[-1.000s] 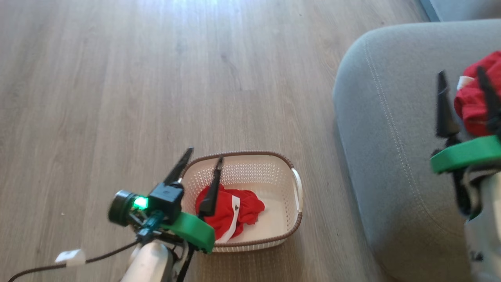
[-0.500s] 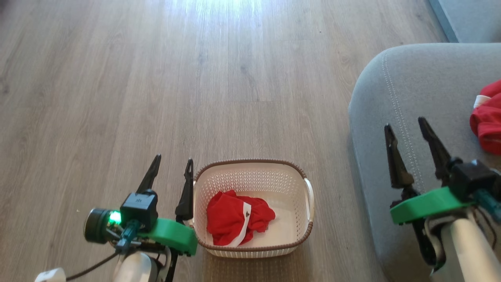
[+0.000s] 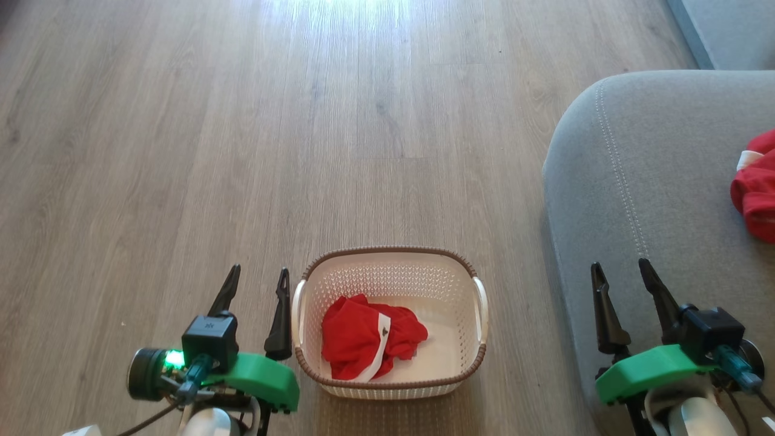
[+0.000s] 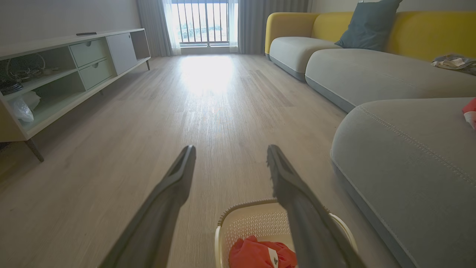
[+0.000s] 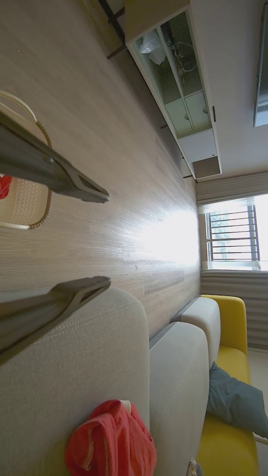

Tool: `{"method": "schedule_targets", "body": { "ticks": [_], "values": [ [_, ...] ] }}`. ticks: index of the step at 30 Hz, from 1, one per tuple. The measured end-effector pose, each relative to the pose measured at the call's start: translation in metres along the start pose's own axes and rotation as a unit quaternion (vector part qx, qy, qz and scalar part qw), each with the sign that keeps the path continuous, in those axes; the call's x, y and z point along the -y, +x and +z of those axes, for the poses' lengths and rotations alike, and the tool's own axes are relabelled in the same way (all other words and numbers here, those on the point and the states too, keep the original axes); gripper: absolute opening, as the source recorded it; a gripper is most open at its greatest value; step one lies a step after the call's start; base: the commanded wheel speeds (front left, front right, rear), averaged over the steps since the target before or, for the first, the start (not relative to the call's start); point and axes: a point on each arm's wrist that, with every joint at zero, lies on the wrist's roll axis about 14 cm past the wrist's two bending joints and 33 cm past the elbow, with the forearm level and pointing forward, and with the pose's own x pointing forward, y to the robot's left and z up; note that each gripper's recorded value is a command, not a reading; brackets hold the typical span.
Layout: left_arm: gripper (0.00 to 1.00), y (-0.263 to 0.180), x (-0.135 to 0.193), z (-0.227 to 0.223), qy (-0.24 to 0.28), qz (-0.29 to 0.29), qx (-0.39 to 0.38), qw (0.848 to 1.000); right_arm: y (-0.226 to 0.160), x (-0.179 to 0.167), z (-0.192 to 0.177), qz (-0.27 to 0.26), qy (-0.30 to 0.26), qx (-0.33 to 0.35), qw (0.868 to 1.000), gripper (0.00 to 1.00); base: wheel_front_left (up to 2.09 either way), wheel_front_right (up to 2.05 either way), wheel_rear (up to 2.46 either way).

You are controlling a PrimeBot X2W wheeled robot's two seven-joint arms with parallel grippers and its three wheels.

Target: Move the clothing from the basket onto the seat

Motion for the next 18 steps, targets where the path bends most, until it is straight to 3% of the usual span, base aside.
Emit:
{"method": "schedule_targets", "body": {
  "ticks": [18],
  "values": [
    [1.0,-0.0005,0.0049,-0.0101,-0.005,-0.01,-0.016,1.0,-0.0005,0.0059,0.0005,-0.011,-0.005,0.001,1.0,1.0,0.0,0.0,0.0]
  ]
}}
